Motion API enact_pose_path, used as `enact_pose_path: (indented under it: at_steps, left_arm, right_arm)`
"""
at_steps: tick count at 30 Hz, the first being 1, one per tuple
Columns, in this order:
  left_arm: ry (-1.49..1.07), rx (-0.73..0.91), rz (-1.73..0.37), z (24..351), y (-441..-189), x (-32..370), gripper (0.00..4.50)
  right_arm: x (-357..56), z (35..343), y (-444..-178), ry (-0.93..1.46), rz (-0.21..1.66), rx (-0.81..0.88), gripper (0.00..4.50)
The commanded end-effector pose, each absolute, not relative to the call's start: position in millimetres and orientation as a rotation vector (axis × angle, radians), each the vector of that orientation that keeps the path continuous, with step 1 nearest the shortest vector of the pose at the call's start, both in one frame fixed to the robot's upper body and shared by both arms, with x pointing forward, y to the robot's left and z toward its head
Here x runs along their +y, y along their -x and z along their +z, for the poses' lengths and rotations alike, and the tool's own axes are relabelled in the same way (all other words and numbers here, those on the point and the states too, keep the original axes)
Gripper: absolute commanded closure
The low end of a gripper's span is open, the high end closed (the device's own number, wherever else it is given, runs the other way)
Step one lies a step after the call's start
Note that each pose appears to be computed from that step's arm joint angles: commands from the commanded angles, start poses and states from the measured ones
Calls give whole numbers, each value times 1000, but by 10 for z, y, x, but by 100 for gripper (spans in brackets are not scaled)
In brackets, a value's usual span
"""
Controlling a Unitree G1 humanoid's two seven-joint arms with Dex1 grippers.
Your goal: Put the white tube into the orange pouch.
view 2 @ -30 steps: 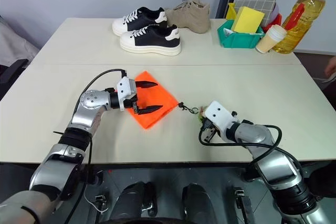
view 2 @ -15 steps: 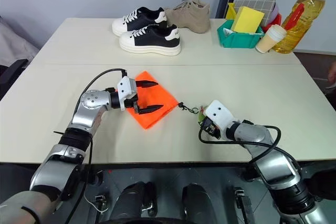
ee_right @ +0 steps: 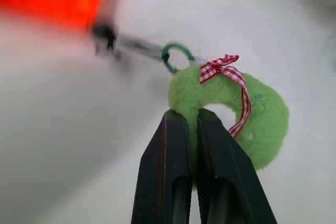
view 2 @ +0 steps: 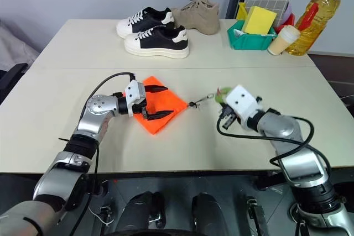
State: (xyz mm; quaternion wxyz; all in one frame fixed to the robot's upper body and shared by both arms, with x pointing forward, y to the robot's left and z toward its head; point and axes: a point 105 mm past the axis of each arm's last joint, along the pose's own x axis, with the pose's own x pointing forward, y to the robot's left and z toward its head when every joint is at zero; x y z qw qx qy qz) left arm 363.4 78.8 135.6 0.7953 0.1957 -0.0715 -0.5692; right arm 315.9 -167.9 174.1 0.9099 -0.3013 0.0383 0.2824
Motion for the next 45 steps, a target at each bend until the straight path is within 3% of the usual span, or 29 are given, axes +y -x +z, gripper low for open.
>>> enact_pose_path:
  at_steps: [1, 10, 21, 39, 45]
  left_arm:
    - [-403, -208, -1199, 1514, -3681, 810, 0]
    - [-161, -165, -1209, 1660, -3804, 767, 0]
    - [-166, -141, -1308, 1613, -3689, 649, 0]
    - [-8, -278, -957, 1646, -3563, 799, 0]
    - [-98, -341, -839, 1660, -3451, 696, 0]
  right_arm:
    - [-1543, 2116, -3073, 620, 627, -72, 448]
    - [-1261, 2261, -2950, 594, 761, -161, 448]
    - [-805, 2329, -2855, 518, 905, -249, 448]
    - [-541, 2330, -3046, 443, 906, -289, 448]
    - [-538, 2328, -3111, 427, 875, -293, 448]
